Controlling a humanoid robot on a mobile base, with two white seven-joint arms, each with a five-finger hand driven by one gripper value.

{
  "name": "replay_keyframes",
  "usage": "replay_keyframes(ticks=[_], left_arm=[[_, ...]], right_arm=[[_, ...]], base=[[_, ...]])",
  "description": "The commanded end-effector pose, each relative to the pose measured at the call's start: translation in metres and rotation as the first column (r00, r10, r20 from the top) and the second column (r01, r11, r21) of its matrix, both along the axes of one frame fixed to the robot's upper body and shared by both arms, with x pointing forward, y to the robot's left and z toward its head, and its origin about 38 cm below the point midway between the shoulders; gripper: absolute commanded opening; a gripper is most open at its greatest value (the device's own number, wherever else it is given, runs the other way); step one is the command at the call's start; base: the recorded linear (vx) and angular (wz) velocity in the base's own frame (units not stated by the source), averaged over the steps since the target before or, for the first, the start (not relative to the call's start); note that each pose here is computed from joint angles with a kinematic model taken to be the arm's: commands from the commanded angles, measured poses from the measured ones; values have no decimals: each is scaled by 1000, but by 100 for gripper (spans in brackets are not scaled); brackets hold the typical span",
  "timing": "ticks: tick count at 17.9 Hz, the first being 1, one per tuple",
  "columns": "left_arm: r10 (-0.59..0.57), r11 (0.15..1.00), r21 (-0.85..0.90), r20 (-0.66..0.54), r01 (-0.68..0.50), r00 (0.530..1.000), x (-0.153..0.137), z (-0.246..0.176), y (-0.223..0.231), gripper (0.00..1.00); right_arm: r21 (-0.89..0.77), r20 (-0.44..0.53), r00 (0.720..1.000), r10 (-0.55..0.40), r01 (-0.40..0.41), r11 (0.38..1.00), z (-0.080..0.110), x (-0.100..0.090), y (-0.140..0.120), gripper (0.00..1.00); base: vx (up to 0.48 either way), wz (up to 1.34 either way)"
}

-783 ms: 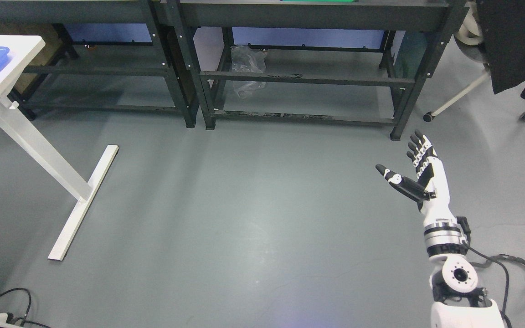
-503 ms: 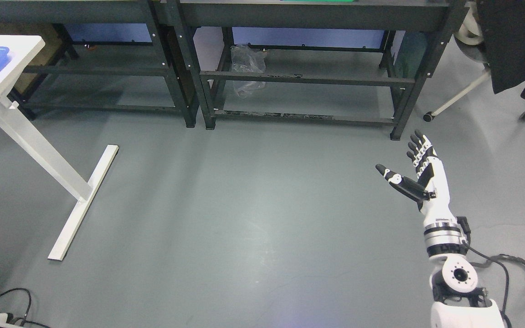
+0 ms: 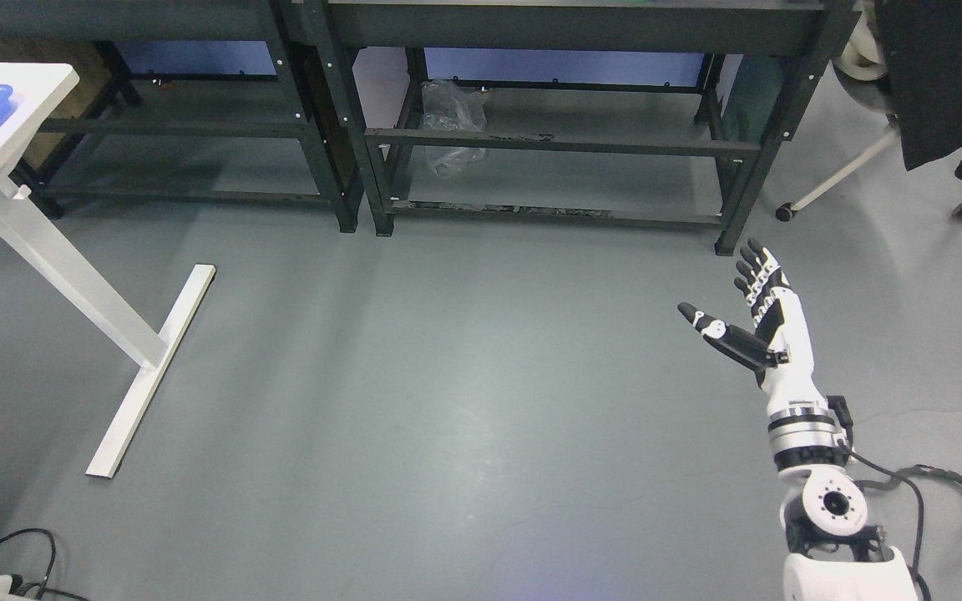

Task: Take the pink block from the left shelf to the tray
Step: 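Raise the open right hand while driving toward the dark shelf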

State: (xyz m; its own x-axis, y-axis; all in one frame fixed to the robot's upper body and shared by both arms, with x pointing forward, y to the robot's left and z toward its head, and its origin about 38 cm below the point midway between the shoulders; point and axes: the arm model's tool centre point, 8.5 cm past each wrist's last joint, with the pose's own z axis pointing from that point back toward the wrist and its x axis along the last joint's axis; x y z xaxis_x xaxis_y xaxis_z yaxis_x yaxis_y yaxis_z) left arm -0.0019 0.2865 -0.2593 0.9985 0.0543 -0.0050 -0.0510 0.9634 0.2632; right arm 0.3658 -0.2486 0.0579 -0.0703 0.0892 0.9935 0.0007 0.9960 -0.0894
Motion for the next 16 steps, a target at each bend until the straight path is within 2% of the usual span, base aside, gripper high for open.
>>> replay_keyframes(ticks=[1, 2, 3, 4, 6, 7, 8, 12, 13, 16], left_arm=[[-4, 1000, 16, 47, 4, 999, 25, 1, 11, 100], [-5, 1000, 16, 48, 4, 999, 26, 1, 11, 100], [-4, 1000, 16, 47, 4, 999, 25, 1, 11, 100], [-4, 1000, 16, 47, 4, 999, 25, 1, 11, 100], [-4, 1000, 16, 47, 4, 999, 25, 1, 11, 100], [-4, 1000, 16, 47, 4, 999, 25, 1, 11, 100], [-4, 1000, 16, 47, 4, 999, 25, 1, 11, 100], [-4, 1000, 16, 47, 4, 999, 25, 1, 11, 100], [-5, 1000, 16, 48, 4, 999, 26, 1, 11, 100], [-4, 1000, 16, 47, 4, 999, 25, 1, 11, 100]], right_arm=[[-99, 38, 999, 8, -4, 995, 2, -3, -5, 99], [-200, 68, 998, 15, -1, 980, 7, -2, -5, 99], [-344, 89, 995, 46, -13, 939, 9, -3, -1, 99], [-523, 85, 993, 81, -24, 852, 9, -2, 5, 99], [-800, 39, 993, 114, -37, 599, 4, 0, 11, 98], [-841, 22, 992, 122, -47, 539, 1, -2, 12, 98], [-861, 13, 992, 123, -51, 506, -1, -4, 12, 99], [-856, 64, 989, 135, -15, 517, 16, -10, 15, 99], [-866, 60, 988, 140, -18, 500, 16, -9, 17, 99], [-961, 13, 982, 190, -40, 273, 6, -12, 35, 99]], base=[[24, -1], [45, -14], [45, -14], [90, -84], [118, -151], [122, -196], [122, -196], [128, -61], [108, 174], [130, 340]])
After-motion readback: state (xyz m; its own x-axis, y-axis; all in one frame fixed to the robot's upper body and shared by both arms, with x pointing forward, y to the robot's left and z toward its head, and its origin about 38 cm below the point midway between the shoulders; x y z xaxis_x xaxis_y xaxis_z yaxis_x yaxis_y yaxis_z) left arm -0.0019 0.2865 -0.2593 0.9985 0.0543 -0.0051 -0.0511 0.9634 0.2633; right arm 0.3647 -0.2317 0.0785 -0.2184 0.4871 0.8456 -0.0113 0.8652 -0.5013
